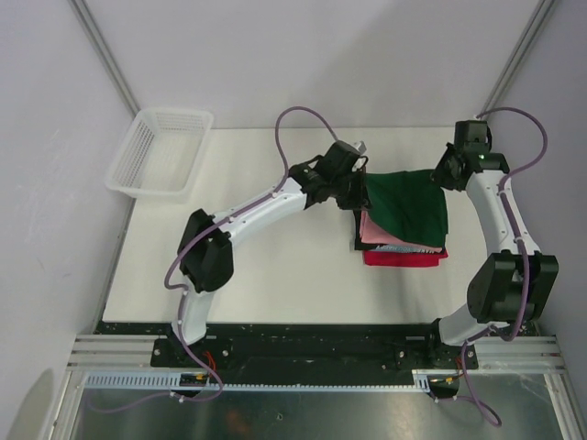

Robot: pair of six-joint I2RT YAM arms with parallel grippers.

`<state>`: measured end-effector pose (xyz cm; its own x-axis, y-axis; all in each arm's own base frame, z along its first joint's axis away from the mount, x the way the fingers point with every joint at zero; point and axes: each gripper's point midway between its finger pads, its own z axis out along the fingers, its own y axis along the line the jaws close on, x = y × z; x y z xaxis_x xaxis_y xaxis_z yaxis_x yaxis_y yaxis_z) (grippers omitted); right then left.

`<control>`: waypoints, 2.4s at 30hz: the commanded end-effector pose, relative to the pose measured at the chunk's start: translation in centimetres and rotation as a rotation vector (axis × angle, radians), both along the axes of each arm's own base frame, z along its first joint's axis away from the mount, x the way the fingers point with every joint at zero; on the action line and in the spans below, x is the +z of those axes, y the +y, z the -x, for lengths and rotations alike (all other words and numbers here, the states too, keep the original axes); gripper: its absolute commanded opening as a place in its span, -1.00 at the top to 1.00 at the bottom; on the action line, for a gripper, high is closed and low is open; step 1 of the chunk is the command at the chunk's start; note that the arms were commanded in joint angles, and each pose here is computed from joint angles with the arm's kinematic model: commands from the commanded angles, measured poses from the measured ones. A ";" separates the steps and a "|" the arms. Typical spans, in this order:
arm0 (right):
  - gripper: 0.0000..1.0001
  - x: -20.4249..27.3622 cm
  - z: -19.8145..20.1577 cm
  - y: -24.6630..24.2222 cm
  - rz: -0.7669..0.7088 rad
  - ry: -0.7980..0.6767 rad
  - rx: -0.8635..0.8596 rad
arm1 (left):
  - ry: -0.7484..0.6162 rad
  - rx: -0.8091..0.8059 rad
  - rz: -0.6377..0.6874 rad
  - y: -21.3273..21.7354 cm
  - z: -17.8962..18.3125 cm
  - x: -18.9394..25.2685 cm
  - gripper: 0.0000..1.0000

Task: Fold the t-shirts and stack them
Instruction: Put the neatly folded tshirt into the corner of the board with both arms, then put the neatly folded tshirt into the corner of the board with the right arm

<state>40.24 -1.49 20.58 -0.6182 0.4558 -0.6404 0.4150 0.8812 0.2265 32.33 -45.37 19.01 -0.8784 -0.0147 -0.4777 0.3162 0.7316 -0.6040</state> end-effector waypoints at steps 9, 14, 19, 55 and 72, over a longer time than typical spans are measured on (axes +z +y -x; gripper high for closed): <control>1.00 3.4 -0.4 -2.1 -0.027 -0.119 -0.024 | -0.030 -0.005 0.089 -2.4 -0.6 3.5 1.00; 1.00 2.5 -0.6 -2.3 -0.031 -0.095 -0.033 | 0.000 -0.013 0.060 -2.5 0.2 1.7 1.00; 0.99 0.4 -0.9 -3.0 -0.014 -0.038 -0.058 | 0.047 -0.009 -0.004 -1.6 1.3 -1.5 1.00; 0.02 -8.9 10.0 5.2 -0.113 0.106 0.000 | -0.005 0.050 -0.110 6.7 1.6 -3.2 0.17; -0.04 -7.5 6.3 23.7 -0.110 -0.055 0.336 | -0.097 0.212 -0.127 19.8 2.1 -1.4 0.13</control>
<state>28.42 18.38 10.66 -0.7965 0.2948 -0.5278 0.1528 0.9429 0.2960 30.24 -27.00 16.24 -0.8500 -0.1269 -0.5114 0.1637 0.8590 -0.4851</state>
